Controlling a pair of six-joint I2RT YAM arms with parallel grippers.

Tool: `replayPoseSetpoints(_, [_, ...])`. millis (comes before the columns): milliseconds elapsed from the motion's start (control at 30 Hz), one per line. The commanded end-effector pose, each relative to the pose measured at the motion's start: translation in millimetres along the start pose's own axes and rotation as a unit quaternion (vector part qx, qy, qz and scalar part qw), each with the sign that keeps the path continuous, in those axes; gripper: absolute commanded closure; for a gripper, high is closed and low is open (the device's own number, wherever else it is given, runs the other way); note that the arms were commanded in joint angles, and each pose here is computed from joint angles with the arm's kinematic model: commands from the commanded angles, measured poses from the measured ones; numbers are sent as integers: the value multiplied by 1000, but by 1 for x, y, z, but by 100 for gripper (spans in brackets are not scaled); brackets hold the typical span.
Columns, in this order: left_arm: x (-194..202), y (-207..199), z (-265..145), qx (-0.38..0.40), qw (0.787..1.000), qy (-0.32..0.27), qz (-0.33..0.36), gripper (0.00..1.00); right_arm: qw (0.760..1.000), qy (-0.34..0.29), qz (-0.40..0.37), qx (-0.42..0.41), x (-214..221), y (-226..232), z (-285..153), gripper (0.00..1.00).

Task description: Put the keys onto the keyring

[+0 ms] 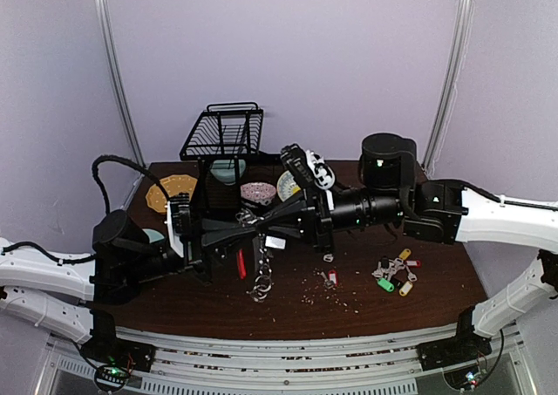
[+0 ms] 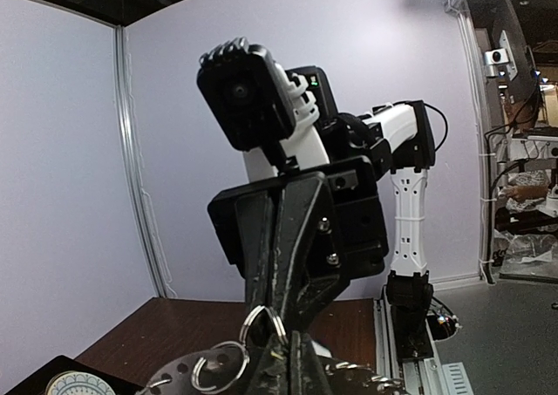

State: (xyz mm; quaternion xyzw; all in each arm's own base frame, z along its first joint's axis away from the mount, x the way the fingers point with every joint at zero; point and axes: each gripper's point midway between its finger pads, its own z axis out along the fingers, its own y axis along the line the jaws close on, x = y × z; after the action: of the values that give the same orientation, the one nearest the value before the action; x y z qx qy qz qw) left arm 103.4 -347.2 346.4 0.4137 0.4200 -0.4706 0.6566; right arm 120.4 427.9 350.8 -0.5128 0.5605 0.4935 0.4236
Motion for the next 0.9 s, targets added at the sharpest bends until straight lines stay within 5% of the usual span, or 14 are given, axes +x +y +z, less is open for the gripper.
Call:
replayPoseSetpoints(0, [-27, 1, 0, 2, 999, -47, 9, 100, 1000, -6, -6, -4, -7, 4, -6, 100])
replayPoseSetpoints(167, [-14, 7, -1, -20, 1000, -21, 0, 100, 999, 5, -24, 28, -11, -2, -15, 100])
replayPoseSetpoints(300, [10, 15, -1, -41, 997, 64, 11, 75, 993, 55, -51, 88, -8, -15, -29, 100])
replayPoseSetpoints(567, [33, 17, 1, -24, 980, 190, 52, 75, 964, 173, -125, 156, 9, -23, -33, 100])
replayPoseSetpoints(867, [10, 9, 13, 4, 988, 146, 58, 78, 954, 200, -154, 164, 8, -20, -23, 100])
